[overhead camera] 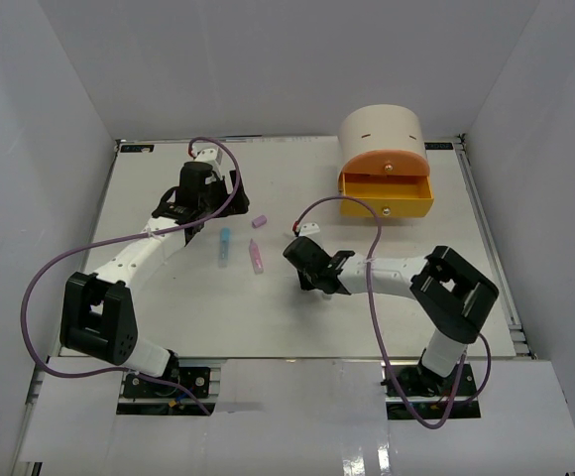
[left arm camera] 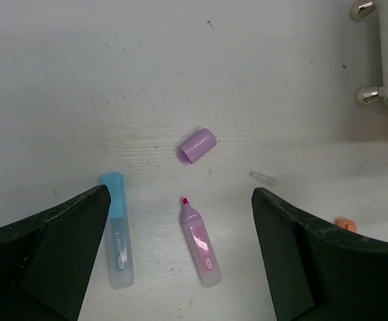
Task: Sort the stationery into containers
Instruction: Pick up the pen from the center of the board.
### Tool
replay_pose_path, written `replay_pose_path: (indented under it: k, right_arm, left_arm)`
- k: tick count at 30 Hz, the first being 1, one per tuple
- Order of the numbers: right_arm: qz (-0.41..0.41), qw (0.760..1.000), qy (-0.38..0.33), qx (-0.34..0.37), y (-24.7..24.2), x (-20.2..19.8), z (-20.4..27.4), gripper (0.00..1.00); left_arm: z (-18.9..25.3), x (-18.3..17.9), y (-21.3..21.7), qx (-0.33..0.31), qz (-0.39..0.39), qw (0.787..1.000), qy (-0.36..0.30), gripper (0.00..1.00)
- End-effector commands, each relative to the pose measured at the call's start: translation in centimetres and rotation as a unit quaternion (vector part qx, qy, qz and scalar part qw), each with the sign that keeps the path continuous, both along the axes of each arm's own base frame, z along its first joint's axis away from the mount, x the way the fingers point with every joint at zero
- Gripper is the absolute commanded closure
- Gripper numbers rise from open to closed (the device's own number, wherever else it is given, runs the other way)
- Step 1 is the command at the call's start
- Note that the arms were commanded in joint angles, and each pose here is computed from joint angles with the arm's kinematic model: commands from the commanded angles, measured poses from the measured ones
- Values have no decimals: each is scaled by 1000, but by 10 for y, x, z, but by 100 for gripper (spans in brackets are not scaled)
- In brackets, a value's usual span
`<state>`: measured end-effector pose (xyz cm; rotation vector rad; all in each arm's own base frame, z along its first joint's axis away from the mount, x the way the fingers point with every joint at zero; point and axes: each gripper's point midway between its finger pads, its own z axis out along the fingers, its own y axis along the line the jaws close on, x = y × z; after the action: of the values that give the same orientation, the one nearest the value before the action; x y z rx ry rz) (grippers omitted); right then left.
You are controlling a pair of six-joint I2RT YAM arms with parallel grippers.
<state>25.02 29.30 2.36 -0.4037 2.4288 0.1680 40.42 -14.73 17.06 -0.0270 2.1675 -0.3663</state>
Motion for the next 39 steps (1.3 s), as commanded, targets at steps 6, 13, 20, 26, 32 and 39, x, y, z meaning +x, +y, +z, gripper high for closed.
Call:
replay_pose_path:
  k: [6,13,20,26,32,39]
  right_arm:
    - [-18,999,-42,22,-18,0,35,92]
    - [17,984,-135,118,-9,7,110,92]
    - [61,949,-231,207,-2,7,176,92]
    - [98,926,-273,243,1,0,196,92]
    - [110,903,-299,290,5,-6,217,92]
    - [107,877,-311,350,10,-12,237,92]
  left_arm:
    - [25,-7,-21,-48,-50,998,-15,2]
    - [48,-32,-49,-133,-109,985,-15,2]
    - [76,-73,-69,-222,-168,960,-39,2]
    - [102,-99,-91,-258,-221,939,-61,2]
    - [107,-122,-122,-268,-254,926,-74,6]
    - [110,-128,-140,-295,-249,917,-101,12]
